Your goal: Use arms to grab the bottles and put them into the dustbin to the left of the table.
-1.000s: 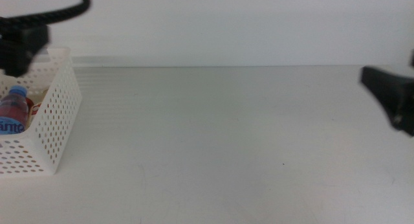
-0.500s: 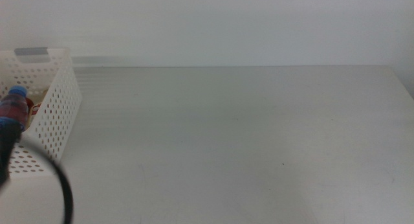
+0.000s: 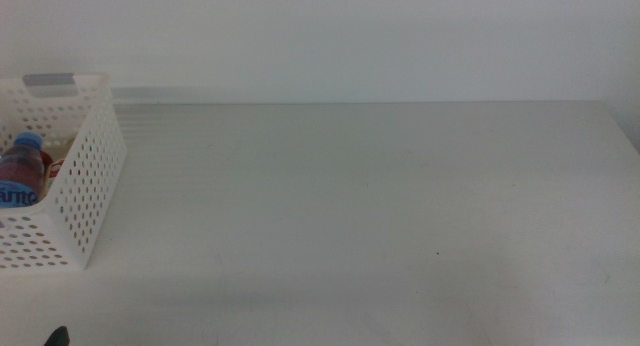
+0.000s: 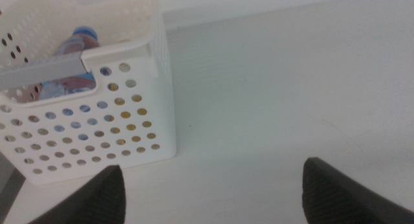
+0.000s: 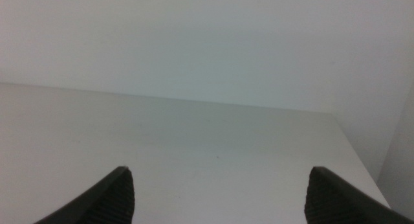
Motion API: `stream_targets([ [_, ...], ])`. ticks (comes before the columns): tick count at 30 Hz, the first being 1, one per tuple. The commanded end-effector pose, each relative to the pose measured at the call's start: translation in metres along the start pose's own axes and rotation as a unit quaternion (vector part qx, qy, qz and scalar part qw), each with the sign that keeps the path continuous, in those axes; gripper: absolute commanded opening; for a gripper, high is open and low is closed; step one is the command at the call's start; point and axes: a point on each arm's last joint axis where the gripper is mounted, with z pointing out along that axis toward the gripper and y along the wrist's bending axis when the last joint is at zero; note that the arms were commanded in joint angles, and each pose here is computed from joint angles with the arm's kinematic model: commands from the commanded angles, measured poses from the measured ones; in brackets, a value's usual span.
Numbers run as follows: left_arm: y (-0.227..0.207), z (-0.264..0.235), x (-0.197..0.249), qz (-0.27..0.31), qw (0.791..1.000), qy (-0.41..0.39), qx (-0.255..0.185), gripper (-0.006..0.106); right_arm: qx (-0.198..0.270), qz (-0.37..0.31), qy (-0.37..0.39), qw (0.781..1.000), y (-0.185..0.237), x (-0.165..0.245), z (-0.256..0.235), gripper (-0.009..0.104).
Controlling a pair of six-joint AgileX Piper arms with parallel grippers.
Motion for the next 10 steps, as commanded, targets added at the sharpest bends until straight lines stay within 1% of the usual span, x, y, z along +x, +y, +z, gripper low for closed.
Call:
stream_targets([
  [1, 0.002, -0.0009, -0.0062, -0.007, 0.999, -0.051, -0.014, 0.09, 0.007, -0.012, -0.052, 0.999, -0.001, -0.0103, -0.003, 0.071],
  [4, 0.0028, -0.0014, -0.009, -0.007, 0.998, -0.065, -0.018, 0.09, 0.008, -0.012, -0.055, 0.998, -0.001, -0.0108, -0.0031, 0.071],
  [10, 0.0031, -0.0014, -0.009, -0.007, 0.998, -0.066, -0.02, 0.09, 0.007, -0.012, -0.055, 0.998, -0.001, -0.0107, -0.0031, 0.071],
])
